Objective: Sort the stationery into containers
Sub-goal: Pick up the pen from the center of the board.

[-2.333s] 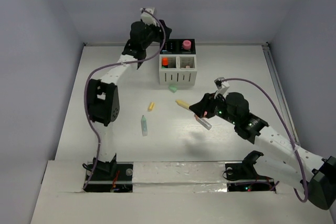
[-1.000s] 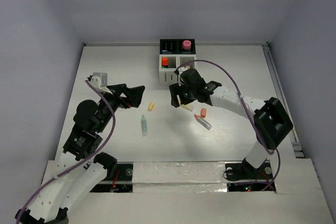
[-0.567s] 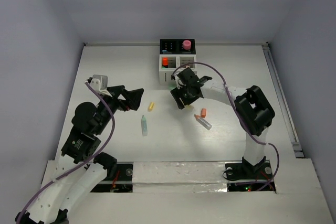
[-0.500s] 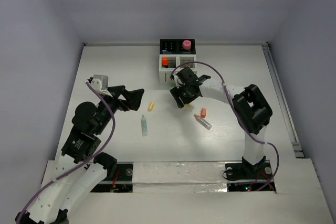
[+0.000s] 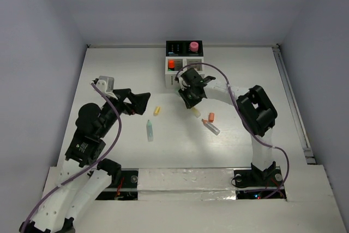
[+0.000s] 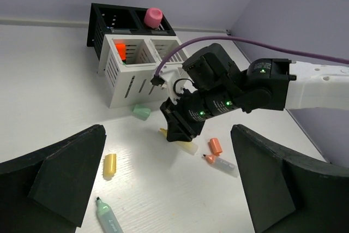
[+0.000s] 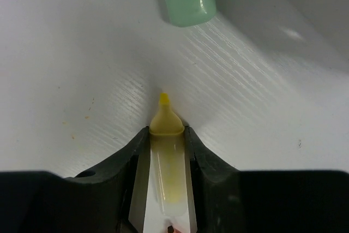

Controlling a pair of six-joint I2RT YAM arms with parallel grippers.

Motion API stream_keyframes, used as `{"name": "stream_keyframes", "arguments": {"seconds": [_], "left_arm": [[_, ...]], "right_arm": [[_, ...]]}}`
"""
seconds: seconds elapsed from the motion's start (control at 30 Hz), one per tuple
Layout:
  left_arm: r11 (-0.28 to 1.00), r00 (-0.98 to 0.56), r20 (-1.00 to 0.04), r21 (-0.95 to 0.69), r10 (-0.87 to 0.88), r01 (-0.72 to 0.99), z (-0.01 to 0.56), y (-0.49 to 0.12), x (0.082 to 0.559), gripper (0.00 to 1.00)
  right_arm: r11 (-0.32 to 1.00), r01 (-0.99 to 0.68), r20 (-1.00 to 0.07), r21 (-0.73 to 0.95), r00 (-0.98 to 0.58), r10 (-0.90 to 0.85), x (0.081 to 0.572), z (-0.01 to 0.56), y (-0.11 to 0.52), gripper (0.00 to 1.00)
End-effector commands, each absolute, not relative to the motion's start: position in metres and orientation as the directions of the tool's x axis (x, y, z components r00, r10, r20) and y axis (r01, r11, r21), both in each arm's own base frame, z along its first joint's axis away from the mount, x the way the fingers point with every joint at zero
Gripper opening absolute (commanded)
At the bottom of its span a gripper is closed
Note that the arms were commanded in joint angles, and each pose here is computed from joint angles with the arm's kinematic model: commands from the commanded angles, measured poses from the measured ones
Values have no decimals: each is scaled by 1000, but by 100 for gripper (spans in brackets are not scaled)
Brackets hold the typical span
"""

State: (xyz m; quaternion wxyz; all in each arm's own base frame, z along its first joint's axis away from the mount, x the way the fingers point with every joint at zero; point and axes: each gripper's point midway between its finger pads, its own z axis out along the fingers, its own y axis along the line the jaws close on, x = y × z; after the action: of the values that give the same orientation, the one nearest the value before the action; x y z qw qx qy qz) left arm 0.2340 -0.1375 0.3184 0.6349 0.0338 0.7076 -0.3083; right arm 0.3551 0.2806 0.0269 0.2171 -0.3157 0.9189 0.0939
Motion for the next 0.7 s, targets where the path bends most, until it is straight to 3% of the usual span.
{"name": "stream_keyframes", "arguments": {"seconds": [0.0, 0.1, 0.17, 0.3, 0.47, 0.67], "left_arm": [[779, -173, -923, -382, -343, 496, 326, -146, 234, 99], [766, -184, -923, -383, -338, 517, 324, -150, 233, 96], [745, -216, -921, -390, -325, 542, 318, -157, 231, 88], [676, -271, -917, -398, -292, 620, 313, -177, 226, 85], [643, -346, -897, -438, -273, 628, 298, -187, 233, 88], [627, -383, -881, -468, -278, 622, 290, -191, 237, 86]], "right_arm": [[796, -601, -502, 73, -712, -492, 361, 43, 295, 17], [817, -556, -592, 152, -713, -375, 372, 76, 315, 11], [818, -521, -657, 244, -709, -256, 373, 116, 327, 11], [767, -497, -792, 405, -610, 23, 381, 208, 344, 11], [671, -486, -802, 560, -523, 291, 370, 282, 346, 13], [565, -555, -789, 611, -482, 380, 342, 324, 368, 13]]}}
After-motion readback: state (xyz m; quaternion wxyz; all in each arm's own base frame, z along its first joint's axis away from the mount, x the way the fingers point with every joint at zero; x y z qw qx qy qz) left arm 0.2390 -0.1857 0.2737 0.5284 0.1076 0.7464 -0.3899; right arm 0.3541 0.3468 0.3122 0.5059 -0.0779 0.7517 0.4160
